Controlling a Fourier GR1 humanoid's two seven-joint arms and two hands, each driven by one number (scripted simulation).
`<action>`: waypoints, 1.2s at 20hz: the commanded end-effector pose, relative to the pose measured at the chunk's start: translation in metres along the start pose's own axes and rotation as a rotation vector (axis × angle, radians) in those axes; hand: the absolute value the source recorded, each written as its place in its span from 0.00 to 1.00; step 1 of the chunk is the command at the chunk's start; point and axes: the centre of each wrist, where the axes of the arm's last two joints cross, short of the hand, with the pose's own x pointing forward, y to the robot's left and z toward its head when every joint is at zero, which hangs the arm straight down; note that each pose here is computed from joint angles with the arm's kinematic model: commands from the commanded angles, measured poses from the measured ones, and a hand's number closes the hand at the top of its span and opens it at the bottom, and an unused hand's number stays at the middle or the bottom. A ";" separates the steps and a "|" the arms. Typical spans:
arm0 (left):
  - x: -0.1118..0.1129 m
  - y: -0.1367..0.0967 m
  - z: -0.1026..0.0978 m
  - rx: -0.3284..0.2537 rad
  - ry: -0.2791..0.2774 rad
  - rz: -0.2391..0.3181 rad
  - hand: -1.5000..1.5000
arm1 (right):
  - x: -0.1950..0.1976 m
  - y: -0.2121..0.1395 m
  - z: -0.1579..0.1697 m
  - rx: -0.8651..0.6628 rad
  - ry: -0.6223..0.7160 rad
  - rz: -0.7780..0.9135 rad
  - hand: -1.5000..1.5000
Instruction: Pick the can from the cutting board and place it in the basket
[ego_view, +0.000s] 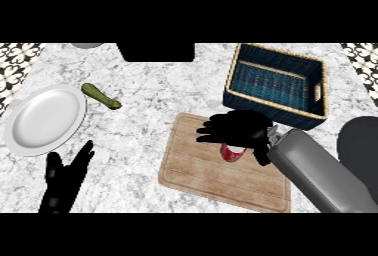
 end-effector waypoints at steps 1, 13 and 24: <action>0.000 0.006 0.006 -0.008 0.041 -0.018 0.50 | -0.002 0.016 0.000 0.029 -0.006 -0.015 0.00; -0.013 -0.004 0.011 -0.017 0.041 0.013 0.50 | -0.022 0.005 -0.004 -0.013 -0.009 -0.019 0.00; -0.010 0.002 0.002 0.002 0.045 0.008 0.50 | 0.001 0.028 -0.042 -0.067 -0.076 0.152 1.00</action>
